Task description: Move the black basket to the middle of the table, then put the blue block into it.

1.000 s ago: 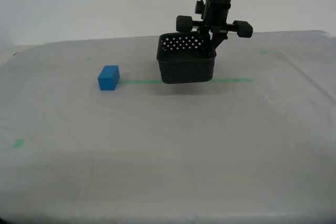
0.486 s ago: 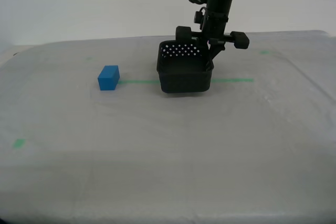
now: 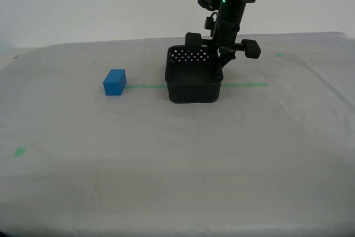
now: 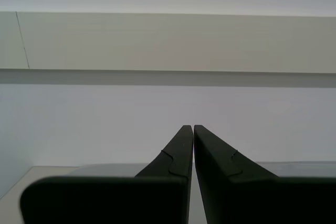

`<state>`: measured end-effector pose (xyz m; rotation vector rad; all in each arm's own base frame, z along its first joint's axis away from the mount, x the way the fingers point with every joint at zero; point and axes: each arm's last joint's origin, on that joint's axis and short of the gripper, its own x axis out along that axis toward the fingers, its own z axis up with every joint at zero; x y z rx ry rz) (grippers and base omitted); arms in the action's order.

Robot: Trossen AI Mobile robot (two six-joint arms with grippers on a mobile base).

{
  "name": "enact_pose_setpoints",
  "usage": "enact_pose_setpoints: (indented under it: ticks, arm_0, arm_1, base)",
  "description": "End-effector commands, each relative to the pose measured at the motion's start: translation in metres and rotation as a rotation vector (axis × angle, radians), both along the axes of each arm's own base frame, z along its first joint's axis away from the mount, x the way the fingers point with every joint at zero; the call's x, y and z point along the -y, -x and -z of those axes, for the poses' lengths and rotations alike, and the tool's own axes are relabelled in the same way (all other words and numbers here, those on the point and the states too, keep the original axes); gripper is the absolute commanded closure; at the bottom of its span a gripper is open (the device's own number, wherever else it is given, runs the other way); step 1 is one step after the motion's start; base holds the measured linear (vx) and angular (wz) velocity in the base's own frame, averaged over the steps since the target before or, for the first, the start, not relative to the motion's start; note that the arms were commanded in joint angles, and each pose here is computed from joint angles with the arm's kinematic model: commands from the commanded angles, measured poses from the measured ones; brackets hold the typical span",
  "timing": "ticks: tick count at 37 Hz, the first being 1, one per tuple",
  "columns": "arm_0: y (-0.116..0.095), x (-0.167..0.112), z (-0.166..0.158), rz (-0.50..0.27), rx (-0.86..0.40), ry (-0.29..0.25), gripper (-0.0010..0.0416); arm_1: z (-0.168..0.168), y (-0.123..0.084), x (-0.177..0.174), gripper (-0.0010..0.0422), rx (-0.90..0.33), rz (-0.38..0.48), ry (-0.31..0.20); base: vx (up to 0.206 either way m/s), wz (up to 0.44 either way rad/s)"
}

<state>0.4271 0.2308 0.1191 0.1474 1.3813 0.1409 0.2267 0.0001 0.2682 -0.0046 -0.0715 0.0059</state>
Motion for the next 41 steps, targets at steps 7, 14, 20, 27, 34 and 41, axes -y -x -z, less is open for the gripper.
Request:
enact_pose_setpoints:
  ticks: [7, 14, 20, 27, 34, 41]
  arm_0:
    - [0.0006, 0.0003, -0.0004, -0.018, -0.003, 0.007, 0.0403]
    - [0.002, 0.0011, -0.0001, -0.026, -0.016, 0.016, 0.0403]
    - [0.0033, 0.0018, 0.0003, -0.037, -0.029, 0.025, 0.0402]
    - [0.0034, 0.0016, 0.0003, -0.037, -0.029, 0.024, 0.0401]
    - [0.0033, 0.0011, 0.0002, -0.041, -0.024, 0.024, 0.0349]
    - [0.003, 0.0006, 0.0001, -0.047, -0.018, 0.023, 0.0275]
  arm_1:
    - [-0.0005, 0.0, 0.0001, 0.0412, 0.004, 0.0, -0.001]
    - [-0.0005, 0.0, 0.0001, 0.0412, 0.004, 0.0, -0.001]
    - [-0.0005, 0.0, 0.0, 0.0412, 0.004, -0.001, -0.002]
    - [-0.0005, 0.0, 0.0, 0.0412, 0.004, -0.001, -0.002]
    - [-0.0005, 0.0, 0.0001, 0.0412, 0.004, 0.0, -0.001]
    - [-0.0005, 0.0, 0.0001, 0.0412, 0.004, 0.0, -0.001]
  base:
    - [0.0, 0.0]
    - [0.0, 0.0]
    - [0.0, 0.0]
    - [0.0, 0.0]
    - [0.0, 0.0]
    - [0.0, 0.0]
